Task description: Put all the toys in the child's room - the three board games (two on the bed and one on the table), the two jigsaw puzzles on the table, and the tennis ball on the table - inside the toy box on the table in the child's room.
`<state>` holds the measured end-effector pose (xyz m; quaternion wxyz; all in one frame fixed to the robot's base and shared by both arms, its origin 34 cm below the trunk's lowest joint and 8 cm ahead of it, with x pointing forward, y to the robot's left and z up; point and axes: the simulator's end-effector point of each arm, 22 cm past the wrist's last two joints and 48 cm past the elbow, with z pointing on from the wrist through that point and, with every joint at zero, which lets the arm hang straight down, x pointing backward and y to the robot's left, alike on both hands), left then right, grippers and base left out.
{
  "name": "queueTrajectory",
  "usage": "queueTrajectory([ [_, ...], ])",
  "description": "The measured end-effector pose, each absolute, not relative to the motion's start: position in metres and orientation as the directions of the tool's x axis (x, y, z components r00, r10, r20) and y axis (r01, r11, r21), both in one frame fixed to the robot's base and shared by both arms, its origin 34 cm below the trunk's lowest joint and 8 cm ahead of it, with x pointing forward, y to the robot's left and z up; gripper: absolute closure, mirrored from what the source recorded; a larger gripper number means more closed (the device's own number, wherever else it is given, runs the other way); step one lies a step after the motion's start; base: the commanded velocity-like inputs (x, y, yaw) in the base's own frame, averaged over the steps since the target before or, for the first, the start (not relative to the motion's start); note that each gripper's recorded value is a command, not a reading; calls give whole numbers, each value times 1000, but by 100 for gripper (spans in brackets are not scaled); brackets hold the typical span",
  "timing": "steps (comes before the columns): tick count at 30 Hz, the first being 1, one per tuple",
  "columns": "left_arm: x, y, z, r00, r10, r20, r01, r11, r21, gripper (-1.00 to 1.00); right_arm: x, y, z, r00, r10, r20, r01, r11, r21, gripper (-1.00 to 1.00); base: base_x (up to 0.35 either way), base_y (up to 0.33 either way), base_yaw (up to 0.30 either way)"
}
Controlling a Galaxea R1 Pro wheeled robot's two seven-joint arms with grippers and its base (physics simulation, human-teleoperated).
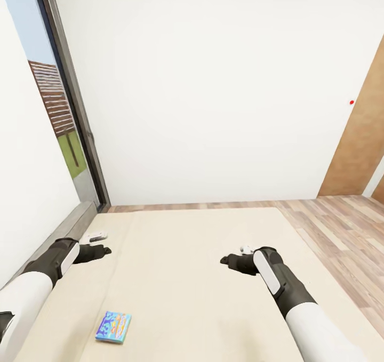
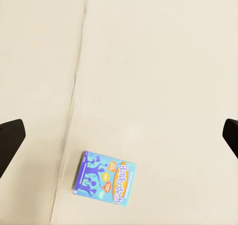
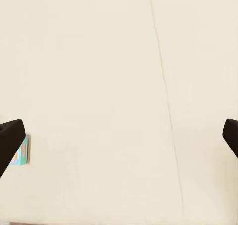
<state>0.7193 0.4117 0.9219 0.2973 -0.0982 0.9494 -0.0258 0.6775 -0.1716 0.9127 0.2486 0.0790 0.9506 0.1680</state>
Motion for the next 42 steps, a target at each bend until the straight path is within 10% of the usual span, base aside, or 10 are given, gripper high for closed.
queueTrajectory([
  [42,717,409,903,-820,-202,-536,-172,979,-107,-100,677,-170,900,-872,230,-432,69,932,356,-100,0,39,65],
])
